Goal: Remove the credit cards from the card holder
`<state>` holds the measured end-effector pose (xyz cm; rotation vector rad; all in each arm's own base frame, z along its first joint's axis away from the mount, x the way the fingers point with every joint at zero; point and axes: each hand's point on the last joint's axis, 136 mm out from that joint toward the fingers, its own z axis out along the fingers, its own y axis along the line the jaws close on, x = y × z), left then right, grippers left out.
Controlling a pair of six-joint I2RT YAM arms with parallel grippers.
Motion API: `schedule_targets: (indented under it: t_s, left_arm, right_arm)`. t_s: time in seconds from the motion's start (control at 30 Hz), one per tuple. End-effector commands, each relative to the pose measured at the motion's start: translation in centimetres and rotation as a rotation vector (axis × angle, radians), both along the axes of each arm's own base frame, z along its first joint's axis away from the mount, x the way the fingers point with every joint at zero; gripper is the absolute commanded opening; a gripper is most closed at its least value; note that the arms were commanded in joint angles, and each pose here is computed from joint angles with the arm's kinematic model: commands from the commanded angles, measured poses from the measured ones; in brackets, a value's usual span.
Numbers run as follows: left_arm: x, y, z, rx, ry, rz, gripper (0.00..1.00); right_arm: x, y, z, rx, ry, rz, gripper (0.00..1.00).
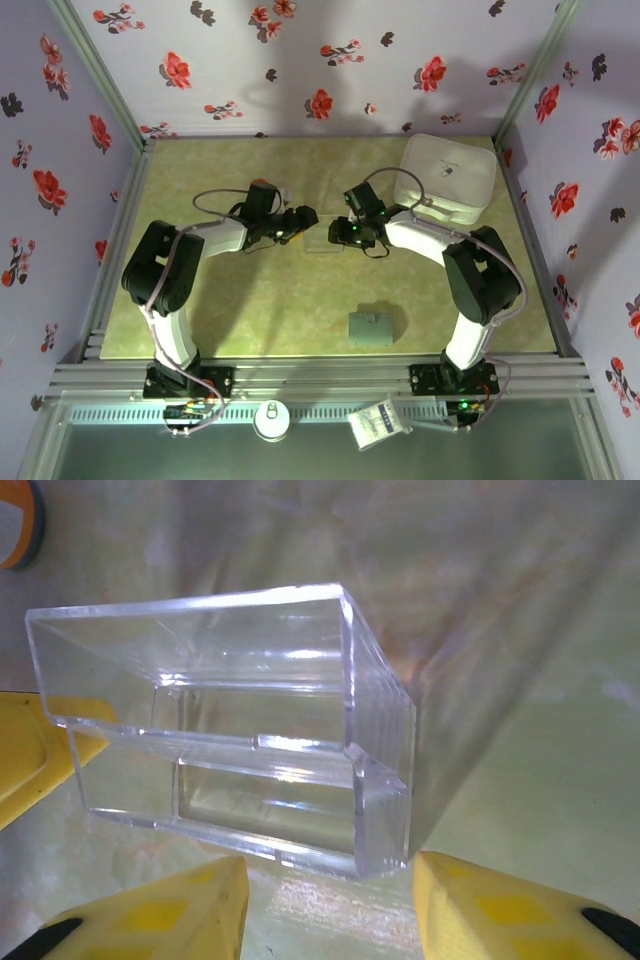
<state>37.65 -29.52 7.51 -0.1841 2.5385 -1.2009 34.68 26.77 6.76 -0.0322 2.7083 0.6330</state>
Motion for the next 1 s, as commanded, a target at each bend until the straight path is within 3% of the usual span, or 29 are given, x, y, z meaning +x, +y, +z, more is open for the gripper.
schedule_targets:
  t_s: [0.0,0.57,0.97]
  left_arm:
    - [0.2,-0.9,-0.2,-0.013,0.018,-0.021,0.7]
    - [2.7,-2.1,-0.3,-0.009,0.026,-0.033,0.7]
    - [5.2,-1.0,0.1,0.003,0.025,-0.023,0.7]
  right_arm:
    - [0.9,0.6,0.3,0.0,-0.013,0.016,0.5]
    - [4.5,0.6,0.5,0.035,-0.027,-0.001,0.5]
    - [6.3,0.9,0.6,0.05,-0.004,0.01,0.5]
